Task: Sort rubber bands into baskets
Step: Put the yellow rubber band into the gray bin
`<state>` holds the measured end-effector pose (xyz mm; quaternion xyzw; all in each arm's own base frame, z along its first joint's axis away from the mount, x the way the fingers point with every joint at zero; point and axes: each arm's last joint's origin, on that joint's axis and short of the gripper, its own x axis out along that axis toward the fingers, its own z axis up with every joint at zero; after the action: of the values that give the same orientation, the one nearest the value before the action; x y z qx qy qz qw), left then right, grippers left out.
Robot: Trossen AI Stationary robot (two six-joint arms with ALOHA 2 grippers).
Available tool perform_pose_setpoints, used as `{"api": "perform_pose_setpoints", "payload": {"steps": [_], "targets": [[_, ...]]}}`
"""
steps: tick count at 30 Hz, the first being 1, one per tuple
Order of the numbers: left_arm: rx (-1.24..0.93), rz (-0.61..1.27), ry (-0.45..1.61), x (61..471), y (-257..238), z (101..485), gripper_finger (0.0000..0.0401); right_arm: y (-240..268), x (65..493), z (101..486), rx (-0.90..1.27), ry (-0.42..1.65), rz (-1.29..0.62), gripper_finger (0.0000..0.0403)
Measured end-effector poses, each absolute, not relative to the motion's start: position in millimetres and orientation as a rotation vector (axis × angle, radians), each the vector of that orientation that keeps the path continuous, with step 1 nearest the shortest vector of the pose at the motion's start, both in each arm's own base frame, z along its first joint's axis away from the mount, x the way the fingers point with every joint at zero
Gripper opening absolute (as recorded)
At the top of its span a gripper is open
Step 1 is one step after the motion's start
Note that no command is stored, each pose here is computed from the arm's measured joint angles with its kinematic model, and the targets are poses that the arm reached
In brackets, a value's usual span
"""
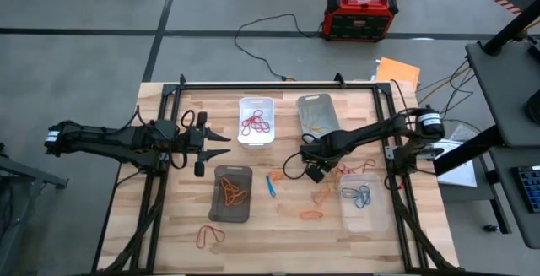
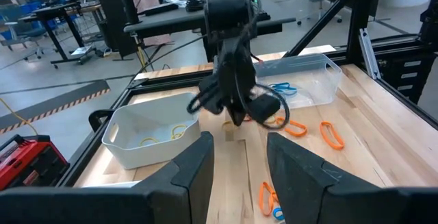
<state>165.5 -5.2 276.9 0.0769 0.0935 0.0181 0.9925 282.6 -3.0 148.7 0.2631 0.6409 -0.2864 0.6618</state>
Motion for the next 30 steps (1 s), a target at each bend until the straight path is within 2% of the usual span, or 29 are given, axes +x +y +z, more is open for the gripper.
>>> {"api": "perform_pose_setpoints", "payload": {"steps": [14,30], "targets": [[0.154,0.036,0.188,165.5,-5.2,276.9,0.0121,14.3,272.1,216.4,0.528,1.08,-0.534,0.0008],[0.151,0.037,0.187,165.6,-5.2,276.9,0.0121,11.3,274.4,258.4,0.354,0.627,-0.428,0.0008]]}}
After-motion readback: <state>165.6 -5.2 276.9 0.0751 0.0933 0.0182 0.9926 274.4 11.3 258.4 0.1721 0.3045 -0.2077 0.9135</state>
